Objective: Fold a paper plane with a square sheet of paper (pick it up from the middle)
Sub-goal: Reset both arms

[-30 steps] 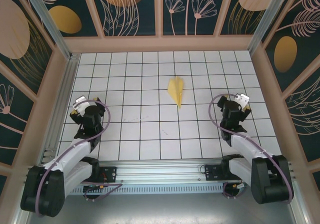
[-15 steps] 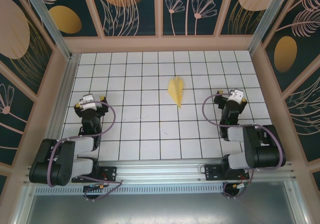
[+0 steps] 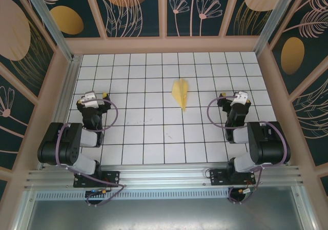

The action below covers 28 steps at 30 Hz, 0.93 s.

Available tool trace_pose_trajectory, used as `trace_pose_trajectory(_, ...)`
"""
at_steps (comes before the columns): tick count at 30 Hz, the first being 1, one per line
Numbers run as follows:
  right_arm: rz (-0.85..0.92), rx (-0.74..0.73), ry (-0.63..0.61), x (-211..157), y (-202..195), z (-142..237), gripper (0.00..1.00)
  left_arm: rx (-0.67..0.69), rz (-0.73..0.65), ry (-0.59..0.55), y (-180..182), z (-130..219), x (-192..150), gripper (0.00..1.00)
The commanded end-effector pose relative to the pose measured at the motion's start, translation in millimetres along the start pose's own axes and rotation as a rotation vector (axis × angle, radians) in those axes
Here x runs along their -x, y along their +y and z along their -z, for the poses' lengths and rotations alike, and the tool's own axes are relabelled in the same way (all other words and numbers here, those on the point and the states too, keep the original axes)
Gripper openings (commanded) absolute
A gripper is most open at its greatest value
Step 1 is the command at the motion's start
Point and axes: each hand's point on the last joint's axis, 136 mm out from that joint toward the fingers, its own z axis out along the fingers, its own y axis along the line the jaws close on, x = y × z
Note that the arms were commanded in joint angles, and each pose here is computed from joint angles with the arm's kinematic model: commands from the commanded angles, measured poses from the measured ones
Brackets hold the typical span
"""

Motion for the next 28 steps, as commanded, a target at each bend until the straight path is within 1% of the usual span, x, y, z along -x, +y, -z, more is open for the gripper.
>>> trace_pose_trajectory(1,-0.015,0.037,-0.057,16,6,-3,0.99,0.001,0.042,-0.086,2,5,17,0.98)
trace_pose_trajectory(6,-0.015,0.07,-0.06,14,8,-1,0.99,0.029,0.048,-0.08,7,3,16,0.99)
trace_pose_trajectory(8,-0.025,0.053,-0.091,12,3,3,0.99,0.014,0.044,-0.087,5,4,17,0.98)
trace_pose_trajectory(10,-0.024,0.052,-0.081,10,3,2,0.99,0.015,0.041,-0.075,4,2,16,0.98)
trace_pose_trajectory(13,-0.026,0.052,-0.079,10,3,3,0.99,-0.018,0.034,-0.096,0,8,18,0.99)
trace_pose_trajectory(15,-0.025,0.054,-0.08,10,4,3,0.99,-0.03,0.027,-0.085,-3,4,17,0.99)
trace_pose_trajectory(16,-0.025,0.054,-0.078,10,4,2,0.99,-0.036,0.018,-0.058,-6,0,13,0.98)
trace_pose_trajectory(28,-0.027,0.054,-0.078,10,3,2,0.99,-0.04,0.02,-0.055,-6,-1,13,0.99)
